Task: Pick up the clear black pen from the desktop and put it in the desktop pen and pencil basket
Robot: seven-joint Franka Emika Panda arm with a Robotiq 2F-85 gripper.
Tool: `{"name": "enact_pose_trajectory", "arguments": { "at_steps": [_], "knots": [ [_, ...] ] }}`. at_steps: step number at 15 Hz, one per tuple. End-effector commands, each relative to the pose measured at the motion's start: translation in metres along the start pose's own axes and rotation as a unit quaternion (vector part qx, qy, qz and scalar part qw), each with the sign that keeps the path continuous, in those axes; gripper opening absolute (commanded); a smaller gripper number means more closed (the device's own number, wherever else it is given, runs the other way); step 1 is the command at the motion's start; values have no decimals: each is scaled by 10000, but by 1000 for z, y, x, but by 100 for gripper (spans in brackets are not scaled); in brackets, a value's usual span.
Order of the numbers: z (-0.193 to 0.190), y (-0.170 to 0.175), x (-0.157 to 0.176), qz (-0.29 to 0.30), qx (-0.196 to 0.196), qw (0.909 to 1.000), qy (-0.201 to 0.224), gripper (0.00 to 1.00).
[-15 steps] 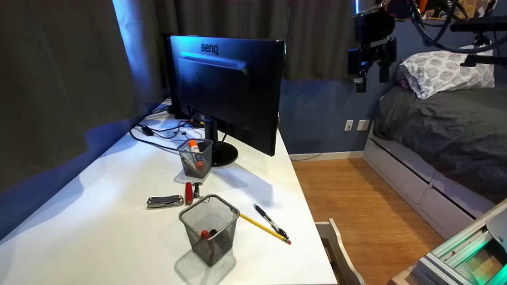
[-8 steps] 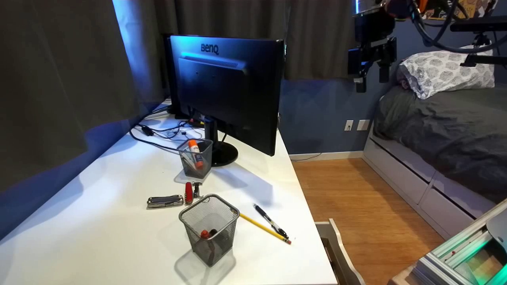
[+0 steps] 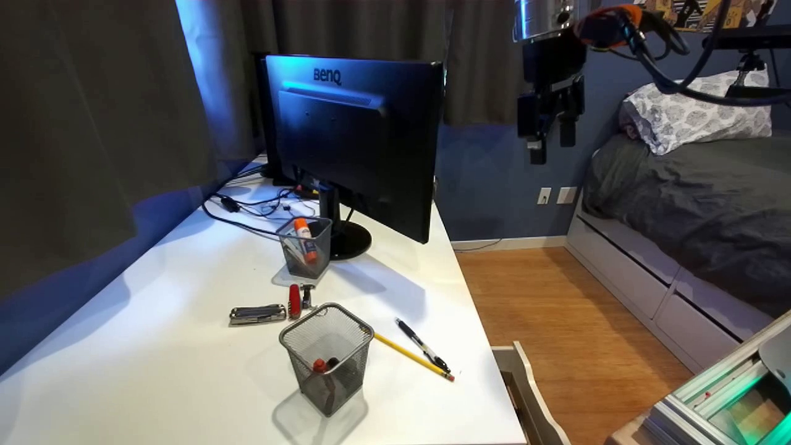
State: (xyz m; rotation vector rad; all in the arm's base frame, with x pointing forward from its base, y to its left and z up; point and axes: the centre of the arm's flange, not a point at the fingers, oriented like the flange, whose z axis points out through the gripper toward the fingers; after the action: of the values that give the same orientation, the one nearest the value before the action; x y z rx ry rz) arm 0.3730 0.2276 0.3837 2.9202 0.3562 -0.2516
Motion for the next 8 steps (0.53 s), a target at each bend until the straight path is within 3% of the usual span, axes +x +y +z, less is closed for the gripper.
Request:
{"name": "enact_pose_trajectory", "arguments": {
  "at_steps": [1,4,8],
  "knots": [
    [22,-41,26,-98,198,9996,-172,100],
    [51,-68,41,-70,386,9992,-78,100],
    [79,-105,66,531,709,9961,19,100]
  ]
}}
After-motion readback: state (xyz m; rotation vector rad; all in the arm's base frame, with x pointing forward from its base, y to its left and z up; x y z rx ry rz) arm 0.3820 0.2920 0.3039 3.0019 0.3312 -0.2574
